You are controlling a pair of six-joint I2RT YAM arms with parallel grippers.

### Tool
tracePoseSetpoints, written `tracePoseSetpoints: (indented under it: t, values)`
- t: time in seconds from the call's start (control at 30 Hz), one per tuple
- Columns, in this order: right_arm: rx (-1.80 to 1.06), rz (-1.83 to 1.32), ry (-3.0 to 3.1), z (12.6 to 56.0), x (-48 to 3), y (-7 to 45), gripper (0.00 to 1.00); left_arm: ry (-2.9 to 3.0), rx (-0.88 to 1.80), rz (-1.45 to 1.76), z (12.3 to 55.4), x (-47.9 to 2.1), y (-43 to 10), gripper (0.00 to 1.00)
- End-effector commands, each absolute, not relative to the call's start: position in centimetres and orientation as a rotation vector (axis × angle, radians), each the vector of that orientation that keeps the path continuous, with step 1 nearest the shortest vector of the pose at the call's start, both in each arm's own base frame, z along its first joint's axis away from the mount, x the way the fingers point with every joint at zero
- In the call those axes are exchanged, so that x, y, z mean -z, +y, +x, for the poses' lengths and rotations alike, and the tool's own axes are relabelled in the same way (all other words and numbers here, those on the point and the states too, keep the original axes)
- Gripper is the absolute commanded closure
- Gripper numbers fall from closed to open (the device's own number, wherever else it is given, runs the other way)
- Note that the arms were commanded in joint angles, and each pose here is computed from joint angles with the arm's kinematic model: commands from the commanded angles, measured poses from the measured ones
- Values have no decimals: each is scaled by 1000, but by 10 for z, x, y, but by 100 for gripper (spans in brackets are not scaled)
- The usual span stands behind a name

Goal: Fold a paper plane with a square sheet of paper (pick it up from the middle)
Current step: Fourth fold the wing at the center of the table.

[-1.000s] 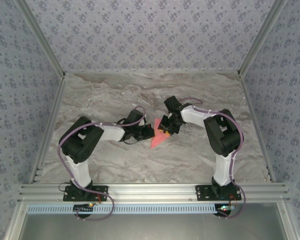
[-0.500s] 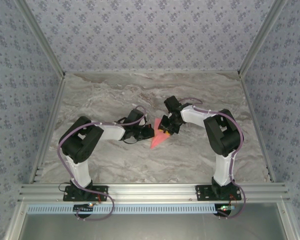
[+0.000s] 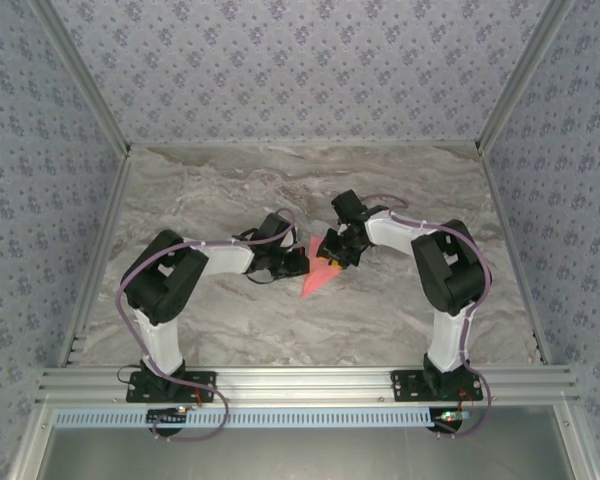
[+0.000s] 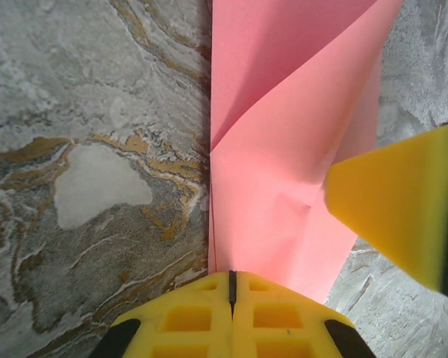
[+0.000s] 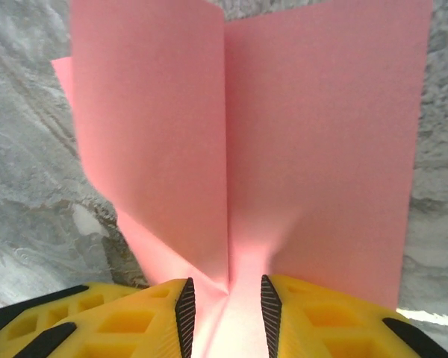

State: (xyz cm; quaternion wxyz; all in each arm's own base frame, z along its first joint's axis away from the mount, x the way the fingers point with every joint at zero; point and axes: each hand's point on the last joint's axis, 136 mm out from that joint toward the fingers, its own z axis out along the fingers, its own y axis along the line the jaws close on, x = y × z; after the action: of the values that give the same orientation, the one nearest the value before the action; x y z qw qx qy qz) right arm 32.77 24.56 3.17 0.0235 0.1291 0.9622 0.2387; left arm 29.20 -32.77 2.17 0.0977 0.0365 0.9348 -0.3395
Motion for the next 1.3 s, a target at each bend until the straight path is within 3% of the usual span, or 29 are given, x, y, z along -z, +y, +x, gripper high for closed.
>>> tracePoseSetpoints:
  t: [0.0,0.2,0.33,0.9,1.27]
  values:
    - [-805,306,2904,329,-61,247,69,2890,905,119,276,5,-314,100]
    - [-911,163,2859,327,-67,263,90,2894,903,119,275,6,-314,100]
    - [-943,107,2873,324,-57,275,97,2895,898,120,276,6,-314,100]
    - [-782,138,3012,299,2,251,100,2874,916,125,279,-3,-318,100]
    - [-700,173,3043,292,21,236,100,2627,984,156,316,-87,-334,98]
